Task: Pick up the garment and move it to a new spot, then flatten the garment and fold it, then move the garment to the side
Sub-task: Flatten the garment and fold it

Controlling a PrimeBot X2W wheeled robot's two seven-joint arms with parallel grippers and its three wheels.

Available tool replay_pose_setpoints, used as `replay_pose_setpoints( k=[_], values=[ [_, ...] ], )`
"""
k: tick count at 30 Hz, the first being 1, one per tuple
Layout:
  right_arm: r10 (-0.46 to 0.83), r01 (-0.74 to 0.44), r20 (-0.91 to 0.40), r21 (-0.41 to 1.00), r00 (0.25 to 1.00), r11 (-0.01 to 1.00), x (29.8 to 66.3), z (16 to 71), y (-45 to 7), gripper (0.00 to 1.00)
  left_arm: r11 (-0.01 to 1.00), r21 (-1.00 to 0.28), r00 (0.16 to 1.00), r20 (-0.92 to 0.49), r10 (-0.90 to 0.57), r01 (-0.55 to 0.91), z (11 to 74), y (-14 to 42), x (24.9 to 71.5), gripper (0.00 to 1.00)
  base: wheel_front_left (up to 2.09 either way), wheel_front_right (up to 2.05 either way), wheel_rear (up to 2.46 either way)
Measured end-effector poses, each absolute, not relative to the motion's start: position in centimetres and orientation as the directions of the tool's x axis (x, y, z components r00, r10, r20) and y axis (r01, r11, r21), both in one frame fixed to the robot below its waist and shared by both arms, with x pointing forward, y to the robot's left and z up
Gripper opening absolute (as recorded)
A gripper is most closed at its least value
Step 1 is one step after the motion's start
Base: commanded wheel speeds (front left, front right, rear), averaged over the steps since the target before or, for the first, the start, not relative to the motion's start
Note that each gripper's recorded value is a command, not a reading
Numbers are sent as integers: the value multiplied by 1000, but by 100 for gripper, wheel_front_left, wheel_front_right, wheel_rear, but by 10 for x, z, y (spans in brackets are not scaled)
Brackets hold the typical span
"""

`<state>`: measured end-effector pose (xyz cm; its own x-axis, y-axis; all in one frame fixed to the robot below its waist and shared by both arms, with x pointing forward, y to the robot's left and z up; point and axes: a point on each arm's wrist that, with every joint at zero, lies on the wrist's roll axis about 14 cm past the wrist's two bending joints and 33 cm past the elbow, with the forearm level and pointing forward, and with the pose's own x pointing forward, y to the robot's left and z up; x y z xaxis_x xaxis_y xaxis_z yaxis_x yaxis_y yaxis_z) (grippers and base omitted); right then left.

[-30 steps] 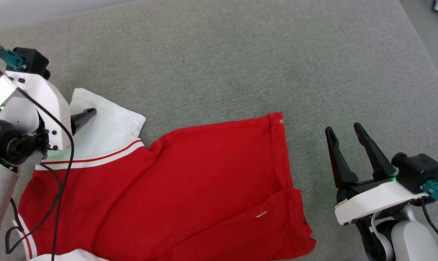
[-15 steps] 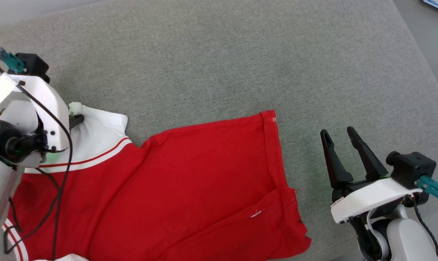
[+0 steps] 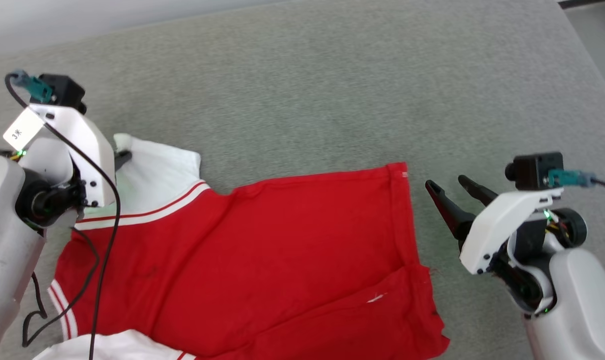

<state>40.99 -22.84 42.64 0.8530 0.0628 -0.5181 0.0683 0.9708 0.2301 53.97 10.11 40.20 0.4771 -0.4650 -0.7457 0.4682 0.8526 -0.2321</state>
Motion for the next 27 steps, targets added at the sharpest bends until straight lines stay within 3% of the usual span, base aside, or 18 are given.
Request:
replay_pose_setpoints(
  k=[7,16,17,18,20,21,27],
  values=[
    [166,-50,-646,194,745,980,435,420,-208,100,858,-192,574,-670,-470,477,434,117,540,0,0,0,0],
    [206,-134,-836,160,508,978,427,370,-188,100,867,-198,613,-636,-468,456,438,135,522,0,0,0,0],
    [209,-134,-848,164,487,977,424,365,-187,95,870,-198,617,-635,-465,452,438,138,519,0,0,0,0],
    [207,-137,-858,161,471,977,423,362,-187,44,871,-199,620,-633,-464,449,438,139,517,0,0,0,0],
    [218,-138,-866,173,450,975,421,360,-184,12,873,-207,625,-626,-465,442,438,142,512,0,0,0,0],
    [226,-136,-864,183,450,974,421,360,-182,0,874,-208,630,-623,-464,439,440,143,510,0,0,0,0],
    [244,-156,-814,190,528,969,430,378,-178,0,889,-200,686,-574,-447,412,455,155,500,0,0,0,0]
  ],
)
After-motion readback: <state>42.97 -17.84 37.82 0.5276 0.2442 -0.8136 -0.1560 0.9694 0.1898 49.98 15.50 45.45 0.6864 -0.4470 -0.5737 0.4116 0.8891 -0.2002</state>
